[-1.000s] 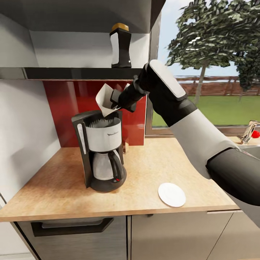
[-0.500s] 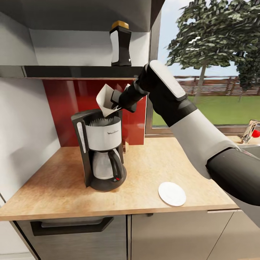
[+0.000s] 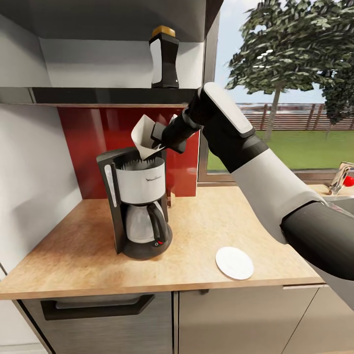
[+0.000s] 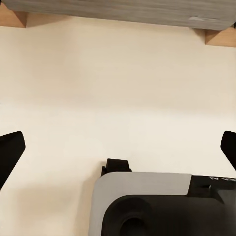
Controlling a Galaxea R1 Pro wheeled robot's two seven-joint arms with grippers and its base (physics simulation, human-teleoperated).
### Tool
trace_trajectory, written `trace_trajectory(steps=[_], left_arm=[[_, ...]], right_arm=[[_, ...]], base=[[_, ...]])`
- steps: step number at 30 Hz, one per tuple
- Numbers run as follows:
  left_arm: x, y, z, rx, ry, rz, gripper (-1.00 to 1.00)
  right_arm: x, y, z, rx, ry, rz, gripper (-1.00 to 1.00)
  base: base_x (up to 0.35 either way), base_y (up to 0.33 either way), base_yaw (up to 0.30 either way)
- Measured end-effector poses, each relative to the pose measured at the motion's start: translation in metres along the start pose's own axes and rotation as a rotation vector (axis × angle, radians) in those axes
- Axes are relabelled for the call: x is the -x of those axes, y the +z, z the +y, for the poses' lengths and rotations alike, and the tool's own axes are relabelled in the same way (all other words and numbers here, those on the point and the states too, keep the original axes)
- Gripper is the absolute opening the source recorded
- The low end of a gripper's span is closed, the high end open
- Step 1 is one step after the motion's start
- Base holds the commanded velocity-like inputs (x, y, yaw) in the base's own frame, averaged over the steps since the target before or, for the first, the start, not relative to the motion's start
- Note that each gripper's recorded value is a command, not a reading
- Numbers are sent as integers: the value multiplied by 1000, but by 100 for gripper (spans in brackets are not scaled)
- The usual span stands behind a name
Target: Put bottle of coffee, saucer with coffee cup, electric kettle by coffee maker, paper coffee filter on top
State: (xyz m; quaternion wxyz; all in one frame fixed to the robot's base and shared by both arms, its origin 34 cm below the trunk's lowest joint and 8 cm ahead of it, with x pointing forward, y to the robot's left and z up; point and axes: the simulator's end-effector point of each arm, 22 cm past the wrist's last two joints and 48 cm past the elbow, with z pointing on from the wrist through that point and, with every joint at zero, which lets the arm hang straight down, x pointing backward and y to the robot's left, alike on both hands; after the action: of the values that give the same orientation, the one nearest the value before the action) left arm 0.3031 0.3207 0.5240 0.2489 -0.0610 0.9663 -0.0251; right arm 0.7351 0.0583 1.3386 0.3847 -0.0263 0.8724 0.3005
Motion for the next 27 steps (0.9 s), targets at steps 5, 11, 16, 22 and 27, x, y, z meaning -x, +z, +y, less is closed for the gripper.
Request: trace_trajectory(steps=[5, 11, 16, 22, 27], left_arm=[[13, 3, -18, -18, -25, -41, 100], [27, 6, -28, -30, -27, -73, 100], [35, 6, -28, -30, -23, -90, 100], [43, 7, -30, -31, -26, -109, 100], [53, 7, -30, -32, -24, -129, 100]], right_arm=[[0, 5, -29, -77, -12, -24, -100], [-9, 11, -43, -134, -40, -34, -100], [-14, 13, -45, -139, -33, -44, -100], [-12, 9, -26, -88, -53, -42, -100], [-5, 4, -13, -42, -37, -36, -100]], base=[[0, 0, 0], [0, 0, 0], [0, 0, 0], [0, 0, 0], [0, 0, 0]])
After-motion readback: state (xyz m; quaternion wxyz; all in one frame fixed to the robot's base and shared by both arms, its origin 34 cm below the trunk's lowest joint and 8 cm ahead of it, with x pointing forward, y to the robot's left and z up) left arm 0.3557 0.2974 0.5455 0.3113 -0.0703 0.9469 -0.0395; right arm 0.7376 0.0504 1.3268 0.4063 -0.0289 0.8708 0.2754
